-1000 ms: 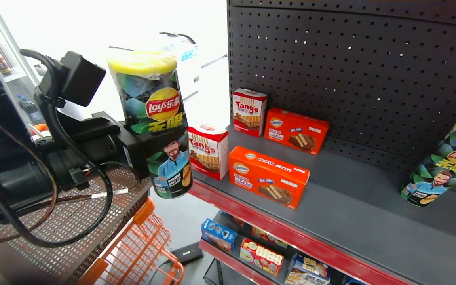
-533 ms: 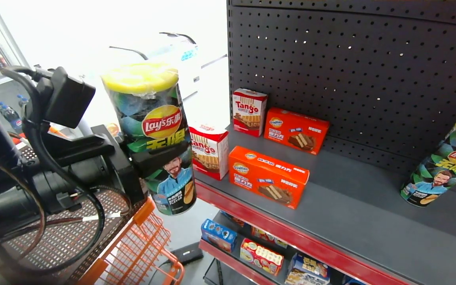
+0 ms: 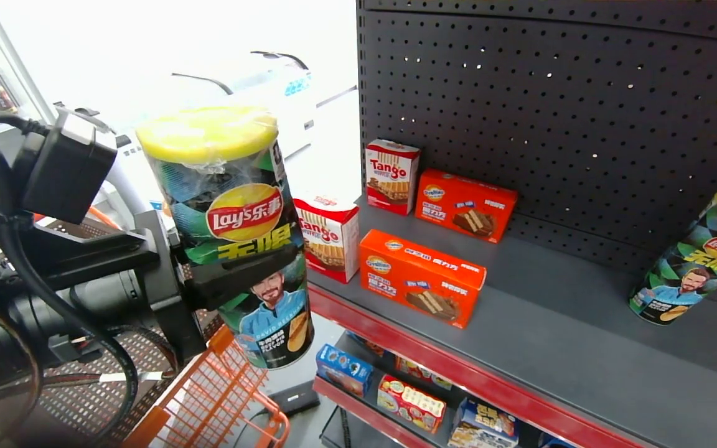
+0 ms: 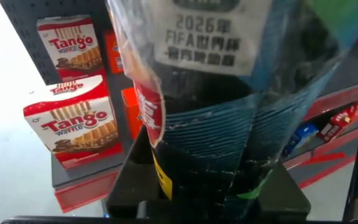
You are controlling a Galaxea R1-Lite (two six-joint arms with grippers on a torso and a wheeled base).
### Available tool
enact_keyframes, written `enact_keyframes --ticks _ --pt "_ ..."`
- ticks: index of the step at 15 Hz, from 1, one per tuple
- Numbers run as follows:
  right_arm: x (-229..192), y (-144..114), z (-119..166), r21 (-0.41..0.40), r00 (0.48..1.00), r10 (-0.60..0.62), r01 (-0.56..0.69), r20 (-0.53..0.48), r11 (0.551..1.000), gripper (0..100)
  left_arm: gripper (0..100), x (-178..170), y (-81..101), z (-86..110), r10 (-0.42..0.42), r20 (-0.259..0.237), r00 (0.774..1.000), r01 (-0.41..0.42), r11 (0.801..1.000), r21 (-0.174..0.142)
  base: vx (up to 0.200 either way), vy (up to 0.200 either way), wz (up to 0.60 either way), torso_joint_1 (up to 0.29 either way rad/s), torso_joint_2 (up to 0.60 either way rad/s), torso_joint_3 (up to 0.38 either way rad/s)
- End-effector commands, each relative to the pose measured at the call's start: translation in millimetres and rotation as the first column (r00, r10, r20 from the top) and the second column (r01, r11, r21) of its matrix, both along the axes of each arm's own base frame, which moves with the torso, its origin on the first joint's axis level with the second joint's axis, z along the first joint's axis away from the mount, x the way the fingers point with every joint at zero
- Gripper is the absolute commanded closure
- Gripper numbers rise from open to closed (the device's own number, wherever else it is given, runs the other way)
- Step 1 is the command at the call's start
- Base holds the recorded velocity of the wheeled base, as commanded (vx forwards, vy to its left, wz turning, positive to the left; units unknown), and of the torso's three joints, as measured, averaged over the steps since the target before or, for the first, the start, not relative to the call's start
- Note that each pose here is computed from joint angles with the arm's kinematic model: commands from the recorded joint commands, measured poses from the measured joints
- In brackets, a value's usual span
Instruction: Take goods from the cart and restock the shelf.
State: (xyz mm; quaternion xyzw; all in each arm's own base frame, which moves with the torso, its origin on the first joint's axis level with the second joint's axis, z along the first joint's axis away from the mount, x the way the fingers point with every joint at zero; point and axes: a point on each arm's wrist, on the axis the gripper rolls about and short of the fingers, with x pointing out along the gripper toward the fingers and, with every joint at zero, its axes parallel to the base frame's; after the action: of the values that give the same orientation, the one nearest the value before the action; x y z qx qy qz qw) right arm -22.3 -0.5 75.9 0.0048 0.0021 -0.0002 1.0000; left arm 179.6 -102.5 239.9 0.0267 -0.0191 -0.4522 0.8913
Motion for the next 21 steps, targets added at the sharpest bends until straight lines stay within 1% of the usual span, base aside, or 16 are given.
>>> enact_keyframes --ticks 1,3,4,5,10,21 --pt "0.1 0.0 0.1 0.001 1.000 0.000 0.000 0.000 1.000 0 100 -1.8 0.1 4.0 -0.009 0.001 1.000 0.009 1.000 -0.001 0.000 0.000 0.00 0.000 0.00 0.000" --pt "0.1 0.0 0.1 0.001 1.000 0.000 0.000 0.000 1.000 0 100 -2.3 -2.9 6.7 -0.024 -0.015 1.000 0.024 1.000 0.008 0.000 0.000 0.00 0.000 0.00 0.000" --pt "0.1 0.0 0.1 0.000 1.000 0.000 0.000 0.000 1.000 0 100 -4.1 -6.6 8.9 -0.042 -0.050 0.998 0.043 0.999 0.025 0.000 0.000 0.00 0.000 0.00 0.000" --pt "0.1 0.0 -0.1 0.000 1.000 0.000 0.000 -0.002 1.000 0 100 -4.2 -7.3 10.0 -0.046 -0.058 0.997 0.048 0.998 0.029 0.000 0.000 0.00 0.000 0.00 0.000" --pt "0.0 0.0 0.1 0.001 1.000 0.000 0.000 0.001 1.000 0 100 -2.7 -9.0 10.9 -0.055 -0.052 0.997 0.057 0.998 0.030 0.000 0.000 0.00 0.000 0.00 0.000" --pt "0.1 0.0 0.1 0.000 1.000 0.000 0.000 0.000 1.000 0 100 -0.5 -10.2 13.4 -0.054 -0.045 0.998 0.055 0.998 0.027 0.000 0.000 -0.60 -0.001 0.00 0.003"
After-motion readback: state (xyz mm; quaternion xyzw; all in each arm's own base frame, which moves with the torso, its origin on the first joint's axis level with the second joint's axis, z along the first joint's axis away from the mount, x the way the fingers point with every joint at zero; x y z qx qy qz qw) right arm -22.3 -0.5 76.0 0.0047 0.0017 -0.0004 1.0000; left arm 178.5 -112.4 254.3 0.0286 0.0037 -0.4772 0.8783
